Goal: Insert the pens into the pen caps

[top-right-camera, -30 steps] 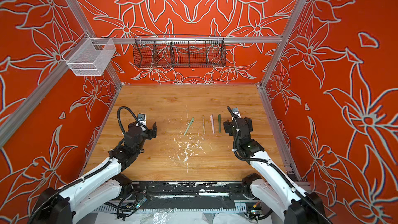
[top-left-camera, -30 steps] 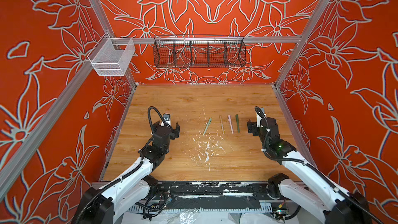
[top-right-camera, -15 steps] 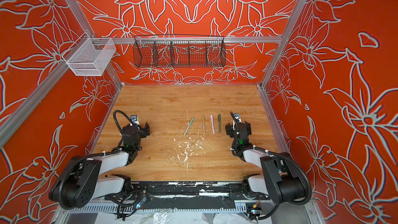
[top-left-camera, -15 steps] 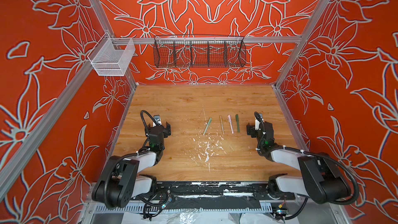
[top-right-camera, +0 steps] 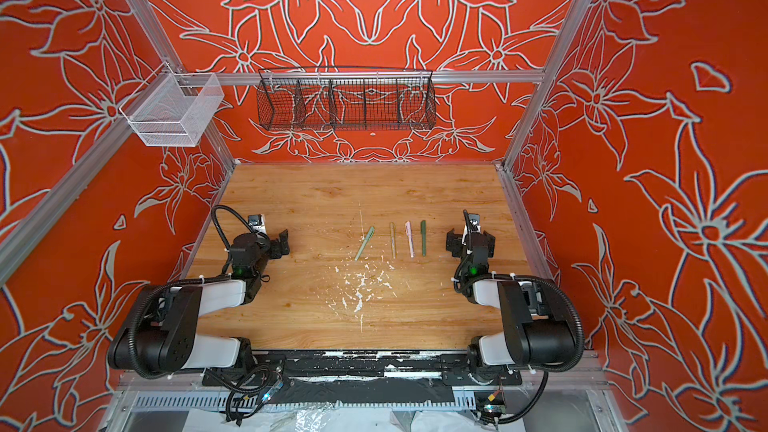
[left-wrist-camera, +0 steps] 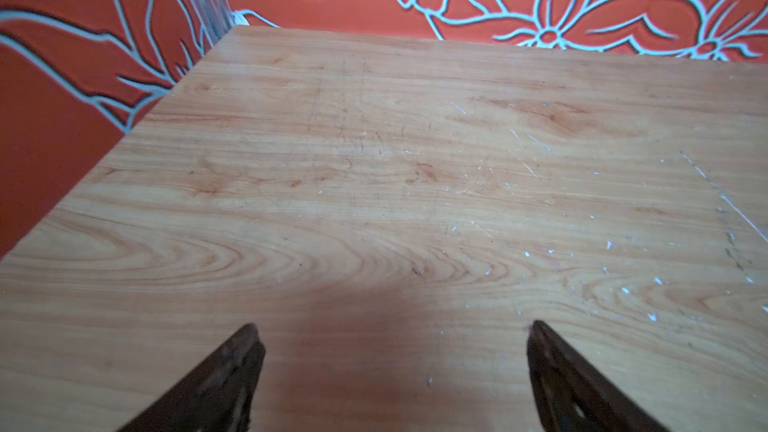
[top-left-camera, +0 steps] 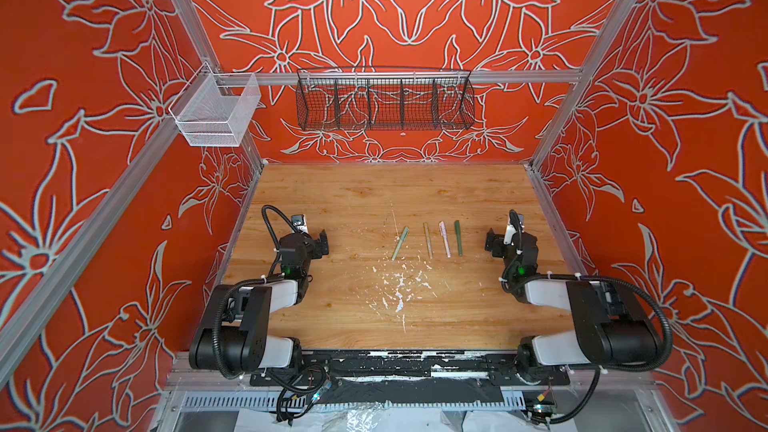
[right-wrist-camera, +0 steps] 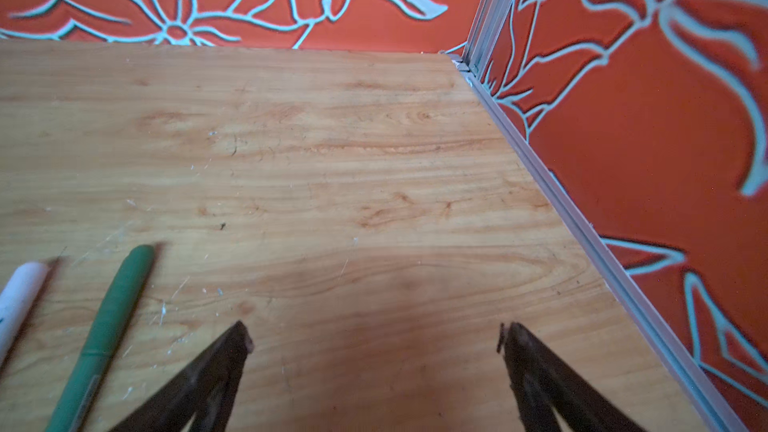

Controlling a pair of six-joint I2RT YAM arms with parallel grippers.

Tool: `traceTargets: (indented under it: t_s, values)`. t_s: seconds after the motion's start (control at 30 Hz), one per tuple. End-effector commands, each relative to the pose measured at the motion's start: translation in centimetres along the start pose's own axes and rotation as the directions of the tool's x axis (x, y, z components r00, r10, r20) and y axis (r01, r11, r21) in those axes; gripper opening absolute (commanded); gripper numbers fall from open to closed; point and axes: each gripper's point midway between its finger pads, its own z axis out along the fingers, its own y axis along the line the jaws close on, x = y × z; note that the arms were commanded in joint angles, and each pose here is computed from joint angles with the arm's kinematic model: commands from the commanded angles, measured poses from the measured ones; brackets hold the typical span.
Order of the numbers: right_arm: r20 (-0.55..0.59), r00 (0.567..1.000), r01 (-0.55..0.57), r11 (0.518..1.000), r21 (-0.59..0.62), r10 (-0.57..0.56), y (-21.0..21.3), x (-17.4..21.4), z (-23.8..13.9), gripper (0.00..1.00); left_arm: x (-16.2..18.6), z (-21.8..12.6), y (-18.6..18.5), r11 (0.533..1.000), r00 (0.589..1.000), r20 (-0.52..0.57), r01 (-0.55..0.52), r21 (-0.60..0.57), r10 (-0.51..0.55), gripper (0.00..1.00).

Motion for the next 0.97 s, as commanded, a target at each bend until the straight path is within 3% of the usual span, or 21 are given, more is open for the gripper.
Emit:
traceTargets:
  t_s: [0.0,0.1,0.93]
  values:
    - [0.070,0.997,-0.043,0.999,0.023,0.041,-0.42,-1.02,-0.07,0.97,0.38,-0.07,-0.35,1.000,1.000,-0.012,0.009,0.026,-0.008,0.97]
    - [0.029,0.999,-0.035,0.999,0.022,0.035,-0.40,-0.74,-0.14,0.97,0.38,-0.06,-0.33,1.000,1.000,-0.013,0.008,0.025,-0.008,0.97]
    - [0.053,0.998,-0.033,0.999,0.020,0.032,-0.27,-0.94,-0.15,0.97,0.35,-0.05,-0.32,1.000,1.000,-0.012,0.008,0.025,-0.008,0.97]
